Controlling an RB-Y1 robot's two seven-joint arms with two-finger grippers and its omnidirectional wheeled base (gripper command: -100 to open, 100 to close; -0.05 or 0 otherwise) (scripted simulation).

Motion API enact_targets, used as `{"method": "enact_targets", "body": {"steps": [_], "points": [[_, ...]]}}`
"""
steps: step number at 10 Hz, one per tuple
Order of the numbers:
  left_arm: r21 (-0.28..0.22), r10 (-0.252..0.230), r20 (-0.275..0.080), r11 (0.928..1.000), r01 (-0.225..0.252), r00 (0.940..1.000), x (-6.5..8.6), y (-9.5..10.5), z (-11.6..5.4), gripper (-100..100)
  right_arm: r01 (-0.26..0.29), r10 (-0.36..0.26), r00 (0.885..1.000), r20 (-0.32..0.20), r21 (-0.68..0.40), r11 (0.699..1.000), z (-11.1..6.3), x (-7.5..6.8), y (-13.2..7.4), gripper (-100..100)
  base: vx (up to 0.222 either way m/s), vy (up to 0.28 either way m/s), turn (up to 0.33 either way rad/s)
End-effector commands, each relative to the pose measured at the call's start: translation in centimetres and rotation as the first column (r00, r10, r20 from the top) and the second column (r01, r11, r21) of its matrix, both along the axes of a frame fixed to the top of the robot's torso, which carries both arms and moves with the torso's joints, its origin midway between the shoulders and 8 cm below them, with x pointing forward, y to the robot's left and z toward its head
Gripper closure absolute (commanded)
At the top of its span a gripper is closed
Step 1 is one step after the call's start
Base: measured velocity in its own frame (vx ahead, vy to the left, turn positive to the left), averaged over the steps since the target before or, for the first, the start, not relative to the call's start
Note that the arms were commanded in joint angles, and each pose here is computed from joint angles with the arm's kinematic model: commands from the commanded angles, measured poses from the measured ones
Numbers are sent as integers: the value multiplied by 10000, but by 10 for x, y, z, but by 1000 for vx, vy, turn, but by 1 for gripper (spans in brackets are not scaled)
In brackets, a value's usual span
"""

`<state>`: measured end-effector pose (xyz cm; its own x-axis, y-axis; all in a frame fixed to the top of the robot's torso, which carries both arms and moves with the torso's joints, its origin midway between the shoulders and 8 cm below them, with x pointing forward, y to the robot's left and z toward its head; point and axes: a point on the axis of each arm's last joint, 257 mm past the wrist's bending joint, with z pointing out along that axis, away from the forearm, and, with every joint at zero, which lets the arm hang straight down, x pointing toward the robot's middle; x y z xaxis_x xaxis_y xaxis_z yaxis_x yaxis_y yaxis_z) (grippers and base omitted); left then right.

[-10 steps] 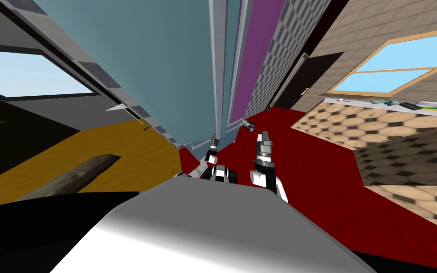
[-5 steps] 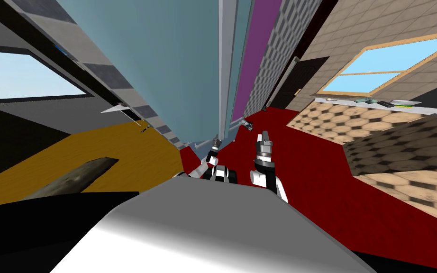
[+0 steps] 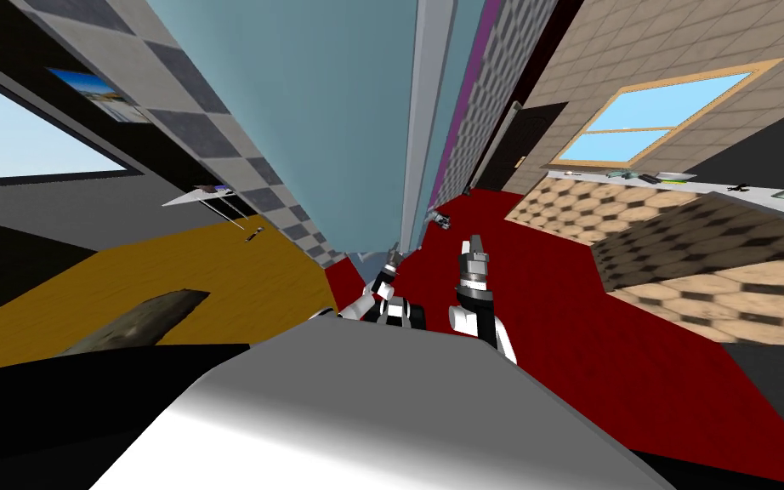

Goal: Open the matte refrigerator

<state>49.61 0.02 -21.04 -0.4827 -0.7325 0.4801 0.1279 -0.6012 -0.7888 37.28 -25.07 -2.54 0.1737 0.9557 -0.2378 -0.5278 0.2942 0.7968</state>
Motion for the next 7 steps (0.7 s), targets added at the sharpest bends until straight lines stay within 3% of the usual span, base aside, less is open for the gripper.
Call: {"method": "enact_targets", "body": {"steps": [1, 2, 3, 7], "points": [[-175, -691, 358, 9974, 698, 9970, -11, -24, 14, 100, 0, 0, 10000, 0, 0, 10000, 0, 0, 0, 0, -176, 179, -127], [-25, -467, 69, 9989, 467, 9989, -8, -14, 0, 100, 0, 0, 10000, 0, -1, 10000, 0, 0, 0, 0, -88, 87, -56], [-24, -1090, 71, 9940, 1091, 9940, -19, -32, 0, 100, 0, 0, 10000, -1, 2, 10000, 0, 0, 0, 0, -114, 179, -130], [-86, -2209, 247, 9752, 2212, 9750, -40, -64, 8, 100, 1, -1, 10000, -1, -1, 10000, 0, 0, 0, 0, -109, 229, -152]]}}
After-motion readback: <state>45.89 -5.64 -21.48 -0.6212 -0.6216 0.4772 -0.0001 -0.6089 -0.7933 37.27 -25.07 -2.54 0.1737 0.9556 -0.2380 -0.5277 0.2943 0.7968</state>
